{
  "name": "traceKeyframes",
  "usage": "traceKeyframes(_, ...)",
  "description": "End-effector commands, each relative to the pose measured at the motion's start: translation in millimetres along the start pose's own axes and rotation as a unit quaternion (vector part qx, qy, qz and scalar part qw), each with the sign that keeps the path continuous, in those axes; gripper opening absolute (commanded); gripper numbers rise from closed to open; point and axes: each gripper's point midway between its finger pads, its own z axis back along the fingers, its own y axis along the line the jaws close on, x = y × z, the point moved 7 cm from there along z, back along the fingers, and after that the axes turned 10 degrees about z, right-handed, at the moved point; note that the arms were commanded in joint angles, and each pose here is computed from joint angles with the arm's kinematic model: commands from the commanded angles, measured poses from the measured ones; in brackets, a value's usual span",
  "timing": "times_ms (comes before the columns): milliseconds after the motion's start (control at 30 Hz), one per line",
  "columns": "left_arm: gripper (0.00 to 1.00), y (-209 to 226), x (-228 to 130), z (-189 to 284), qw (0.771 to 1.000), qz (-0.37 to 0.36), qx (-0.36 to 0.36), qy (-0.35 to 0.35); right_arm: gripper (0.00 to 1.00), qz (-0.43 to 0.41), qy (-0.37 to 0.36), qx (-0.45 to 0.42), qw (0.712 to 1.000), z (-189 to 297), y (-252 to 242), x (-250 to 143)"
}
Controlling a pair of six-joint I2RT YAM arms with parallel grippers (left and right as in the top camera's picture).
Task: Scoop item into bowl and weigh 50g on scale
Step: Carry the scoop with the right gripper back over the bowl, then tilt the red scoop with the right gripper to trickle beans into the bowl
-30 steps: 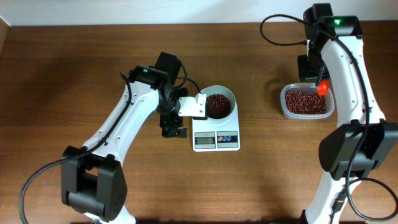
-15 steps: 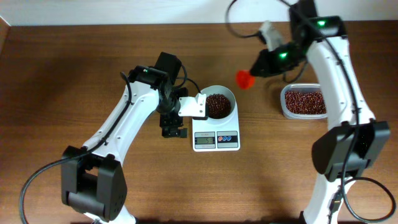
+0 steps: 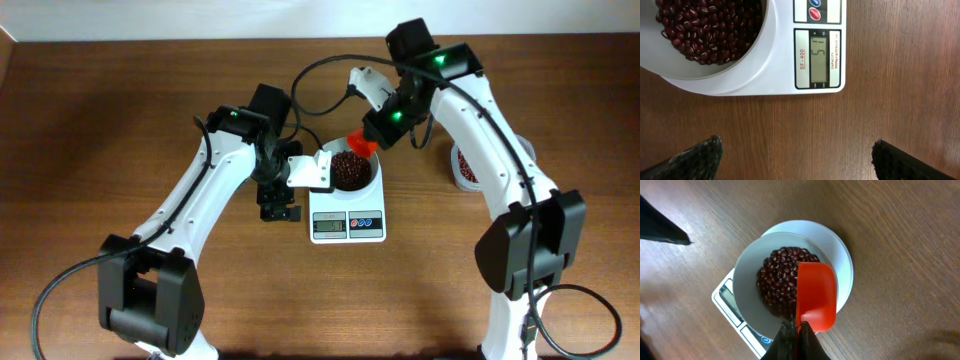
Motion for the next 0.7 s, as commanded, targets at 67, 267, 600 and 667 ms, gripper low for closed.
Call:
traceKeyframes(67, 0.99, -1, -1, -4, 1.000, -0.001, -0.011, -0.004, 0.04, 0.009, 0.005, -0.006, 1.000, -7, -1, -1)
traceKeyframes(267, 0.99, -1, -1, -4, 1.000, -0.001, -0.011, -0.004, 0.04, 0.000, 0.021, 0.014, 1.000, -27, -5, -5)
traceKeyframes(600, 0.98, -1, -1, -4, 1.000, -0.001, -0.011, -0.004, 0.04, -0.006, 0.024, 0.022, 0.999, -33, -5, -6)
traceKeyframes(667, 0.99, -1, -1, -4, 1.000, -0.001, -0.011, -0.004, 0.04, -0.007, 0.014, 0.036, 0.999, -33, -2, -4)
